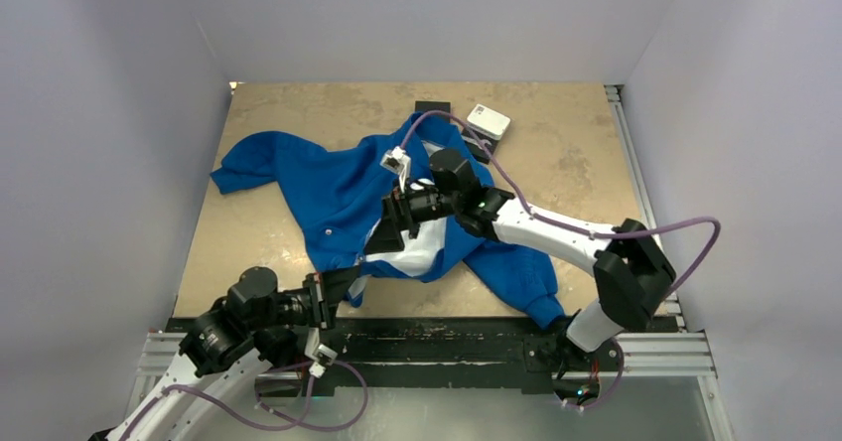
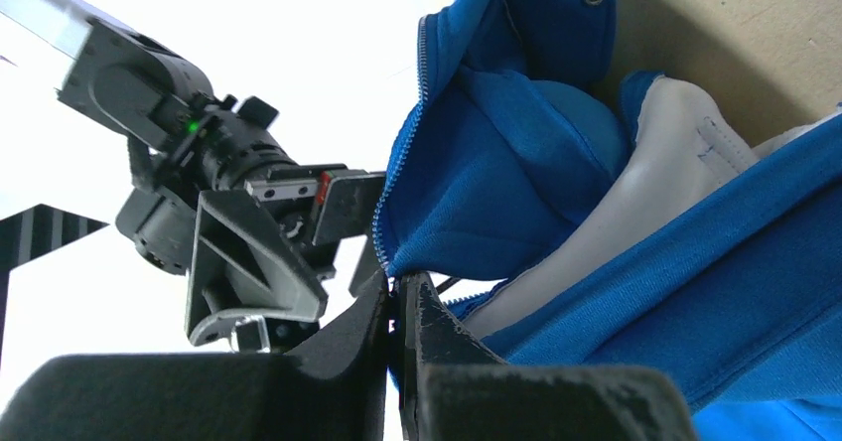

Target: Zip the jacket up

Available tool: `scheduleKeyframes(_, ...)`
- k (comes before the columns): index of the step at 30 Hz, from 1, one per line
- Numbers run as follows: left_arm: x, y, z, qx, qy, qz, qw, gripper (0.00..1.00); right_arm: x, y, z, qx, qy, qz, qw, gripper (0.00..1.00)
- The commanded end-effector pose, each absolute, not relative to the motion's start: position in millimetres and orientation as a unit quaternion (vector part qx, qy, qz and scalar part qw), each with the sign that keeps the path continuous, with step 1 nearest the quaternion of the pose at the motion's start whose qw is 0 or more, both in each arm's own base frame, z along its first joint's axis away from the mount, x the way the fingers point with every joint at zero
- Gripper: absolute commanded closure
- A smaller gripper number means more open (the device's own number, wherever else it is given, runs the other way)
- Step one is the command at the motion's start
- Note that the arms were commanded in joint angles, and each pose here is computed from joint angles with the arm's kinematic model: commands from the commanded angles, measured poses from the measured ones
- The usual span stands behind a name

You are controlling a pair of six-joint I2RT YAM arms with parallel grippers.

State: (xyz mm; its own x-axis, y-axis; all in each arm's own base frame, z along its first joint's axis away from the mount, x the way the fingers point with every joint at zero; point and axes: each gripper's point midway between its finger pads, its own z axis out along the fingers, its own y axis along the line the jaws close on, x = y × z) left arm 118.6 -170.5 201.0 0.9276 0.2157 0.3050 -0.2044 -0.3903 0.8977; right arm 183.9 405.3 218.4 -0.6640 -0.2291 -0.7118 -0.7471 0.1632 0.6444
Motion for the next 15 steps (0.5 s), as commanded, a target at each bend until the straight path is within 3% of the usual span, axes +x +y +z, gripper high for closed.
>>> scheduleKeyframes(1,111,-181,215,0.79,-0.062,0.213,0.571,1.0,156,418,243,-0.358,0.658,0.641,0.164,0.12)
scheduleKeyframes(15,107,-187,222,0.777,-0.102,0.228,0.578,1.0,140,422,241,-0.359,0.612,0.699,0.087,0.2)
